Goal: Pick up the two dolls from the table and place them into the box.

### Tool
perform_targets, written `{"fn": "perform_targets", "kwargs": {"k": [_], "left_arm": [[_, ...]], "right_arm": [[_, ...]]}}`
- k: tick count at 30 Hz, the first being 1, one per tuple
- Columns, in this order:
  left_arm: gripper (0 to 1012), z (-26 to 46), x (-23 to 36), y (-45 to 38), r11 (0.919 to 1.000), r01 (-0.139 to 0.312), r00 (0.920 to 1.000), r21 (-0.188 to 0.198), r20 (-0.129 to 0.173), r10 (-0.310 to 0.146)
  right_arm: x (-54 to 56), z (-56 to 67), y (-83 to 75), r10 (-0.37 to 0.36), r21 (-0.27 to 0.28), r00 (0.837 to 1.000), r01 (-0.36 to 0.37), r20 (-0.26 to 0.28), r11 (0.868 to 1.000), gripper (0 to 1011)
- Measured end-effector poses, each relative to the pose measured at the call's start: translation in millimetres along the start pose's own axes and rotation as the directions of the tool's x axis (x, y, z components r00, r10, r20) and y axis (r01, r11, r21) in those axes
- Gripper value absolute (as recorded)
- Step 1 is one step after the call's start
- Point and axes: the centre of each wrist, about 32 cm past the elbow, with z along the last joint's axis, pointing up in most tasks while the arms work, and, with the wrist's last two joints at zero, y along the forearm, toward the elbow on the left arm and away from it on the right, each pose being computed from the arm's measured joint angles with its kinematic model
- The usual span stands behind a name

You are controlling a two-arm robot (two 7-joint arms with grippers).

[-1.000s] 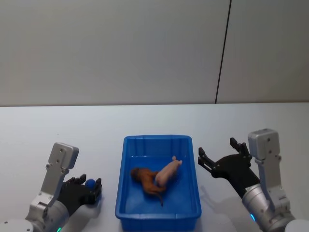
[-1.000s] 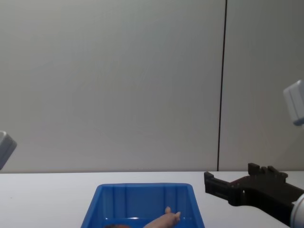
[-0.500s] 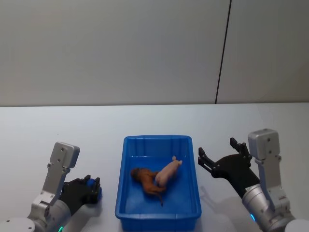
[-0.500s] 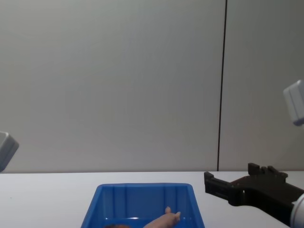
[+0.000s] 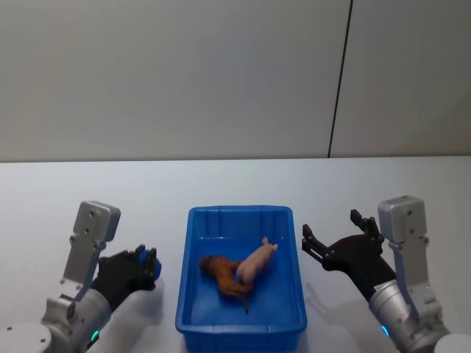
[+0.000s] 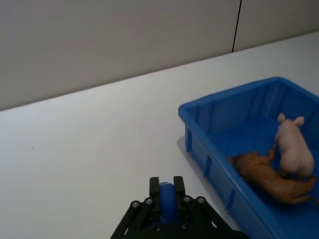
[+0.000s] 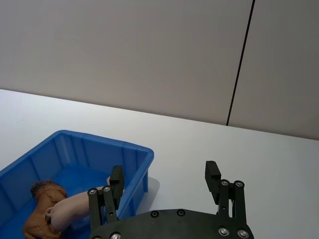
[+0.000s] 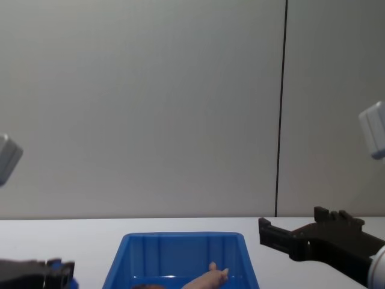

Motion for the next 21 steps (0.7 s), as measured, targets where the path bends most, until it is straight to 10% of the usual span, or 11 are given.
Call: {"fn": "perform_targets", "kwargs": {"k": [9, 21], "left_arm": [[166, 20.8, -3.2, 1.7, 0.9933, 0.044, 0.9984, -0.107, 0.040, -0.040], [166, 39.5, -5.3, -2.6, 0.9629, 0.183, 0.9820, -0.198, 0.084, -0.169]], "right_arm": [[0.0, 0.0, 0.0, 0.000, 0.000, 1.000, 0.000, 0.000, 1.000, 1001], [0.0, 0.0, 0.0, 0.000, 0.000, 1.000, 0.000, 0.000, 1.000, 1001]]}}
